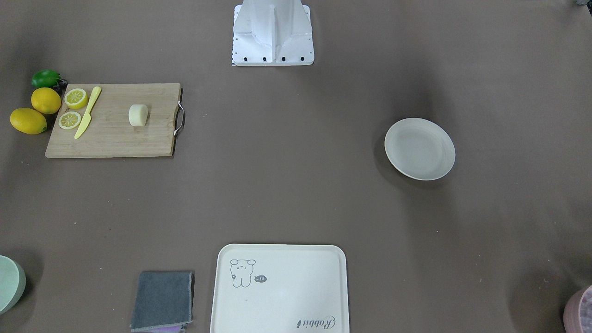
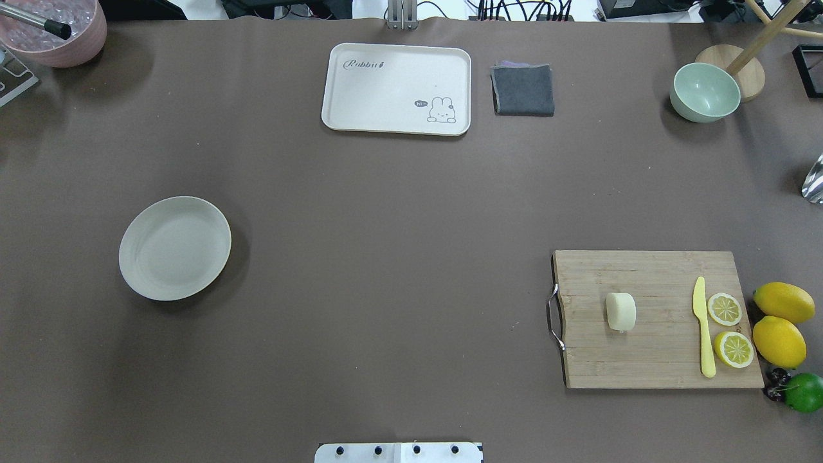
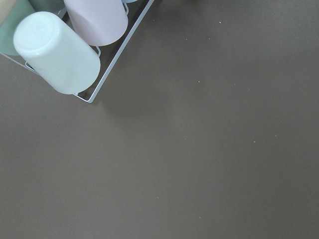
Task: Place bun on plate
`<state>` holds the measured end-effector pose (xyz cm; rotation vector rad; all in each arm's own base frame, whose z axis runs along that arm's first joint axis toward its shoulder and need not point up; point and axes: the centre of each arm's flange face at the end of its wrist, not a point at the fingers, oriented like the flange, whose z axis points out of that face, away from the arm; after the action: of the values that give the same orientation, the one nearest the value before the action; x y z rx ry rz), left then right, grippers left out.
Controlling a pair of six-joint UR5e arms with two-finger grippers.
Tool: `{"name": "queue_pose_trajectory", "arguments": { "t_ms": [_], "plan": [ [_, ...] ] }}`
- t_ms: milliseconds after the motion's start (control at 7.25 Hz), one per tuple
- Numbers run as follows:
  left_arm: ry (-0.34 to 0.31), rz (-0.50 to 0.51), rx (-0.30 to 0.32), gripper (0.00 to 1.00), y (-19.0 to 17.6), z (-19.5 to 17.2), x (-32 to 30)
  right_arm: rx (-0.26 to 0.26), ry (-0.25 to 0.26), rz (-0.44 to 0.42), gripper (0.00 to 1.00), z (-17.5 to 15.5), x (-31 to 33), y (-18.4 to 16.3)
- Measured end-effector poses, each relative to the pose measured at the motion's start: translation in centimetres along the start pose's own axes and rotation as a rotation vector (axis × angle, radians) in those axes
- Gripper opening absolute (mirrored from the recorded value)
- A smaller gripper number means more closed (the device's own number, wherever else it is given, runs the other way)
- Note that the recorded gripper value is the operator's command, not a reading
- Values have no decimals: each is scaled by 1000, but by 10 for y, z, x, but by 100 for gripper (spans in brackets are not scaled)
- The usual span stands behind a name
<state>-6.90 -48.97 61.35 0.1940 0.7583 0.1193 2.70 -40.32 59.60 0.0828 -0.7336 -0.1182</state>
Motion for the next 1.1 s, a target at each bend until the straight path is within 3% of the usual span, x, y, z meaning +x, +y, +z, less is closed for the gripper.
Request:
{"name": "queue_pose_trajectory", "arguments": {
  "t_ms": [690,1103],
  "plan": [
    [0,11,10,98,3,-2,3,-6,-33,6,100,1,-2,4],
    [0,102,80,98,-5,-3,17,-6,-45,11,100,1,-3,5]
  ]
}}
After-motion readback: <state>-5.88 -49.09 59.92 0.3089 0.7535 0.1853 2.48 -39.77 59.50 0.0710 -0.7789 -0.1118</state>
